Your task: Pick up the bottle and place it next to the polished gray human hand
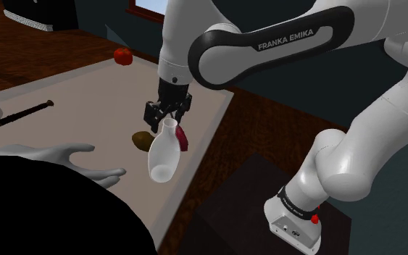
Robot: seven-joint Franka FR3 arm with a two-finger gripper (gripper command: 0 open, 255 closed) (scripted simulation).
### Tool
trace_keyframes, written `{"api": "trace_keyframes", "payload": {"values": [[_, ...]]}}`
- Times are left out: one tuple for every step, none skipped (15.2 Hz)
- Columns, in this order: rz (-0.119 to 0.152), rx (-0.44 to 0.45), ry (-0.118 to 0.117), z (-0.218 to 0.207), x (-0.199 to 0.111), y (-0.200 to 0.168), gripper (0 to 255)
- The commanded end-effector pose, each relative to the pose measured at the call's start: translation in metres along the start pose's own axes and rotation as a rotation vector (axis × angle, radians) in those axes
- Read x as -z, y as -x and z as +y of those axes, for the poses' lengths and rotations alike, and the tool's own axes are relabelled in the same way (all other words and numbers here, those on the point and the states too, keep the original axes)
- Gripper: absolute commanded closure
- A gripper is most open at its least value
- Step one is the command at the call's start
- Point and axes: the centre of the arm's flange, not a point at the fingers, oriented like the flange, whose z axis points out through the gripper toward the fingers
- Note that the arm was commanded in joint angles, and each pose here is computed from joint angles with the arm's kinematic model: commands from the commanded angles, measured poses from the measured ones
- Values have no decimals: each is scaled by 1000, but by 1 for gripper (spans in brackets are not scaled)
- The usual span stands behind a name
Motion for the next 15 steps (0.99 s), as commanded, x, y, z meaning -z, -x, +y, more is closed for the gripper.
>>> {"api": "trace_keyframes", "payload": {"values": [[0,0,0,0,0,0,0],[0,0,0,0,0,0,0],[0,0,0,0,0,0,0],[0,0,0,0,13,0,0],[0,0,0,0,26,0,0],[0,0,0,0,40,0,0],[0,0,0,0,50,0,0],[0,0,0,0,50,0,0],[0,0,0,0,50,0,0],[0,0,0,0,50,0,0],[0,0,0,0,50,0,0],[0,0,0,0,50,0,0],[0,0,0,0,50,0,0],[0,0,0,0,50,0,0],[0,0,0,0,50,0,0]]}}
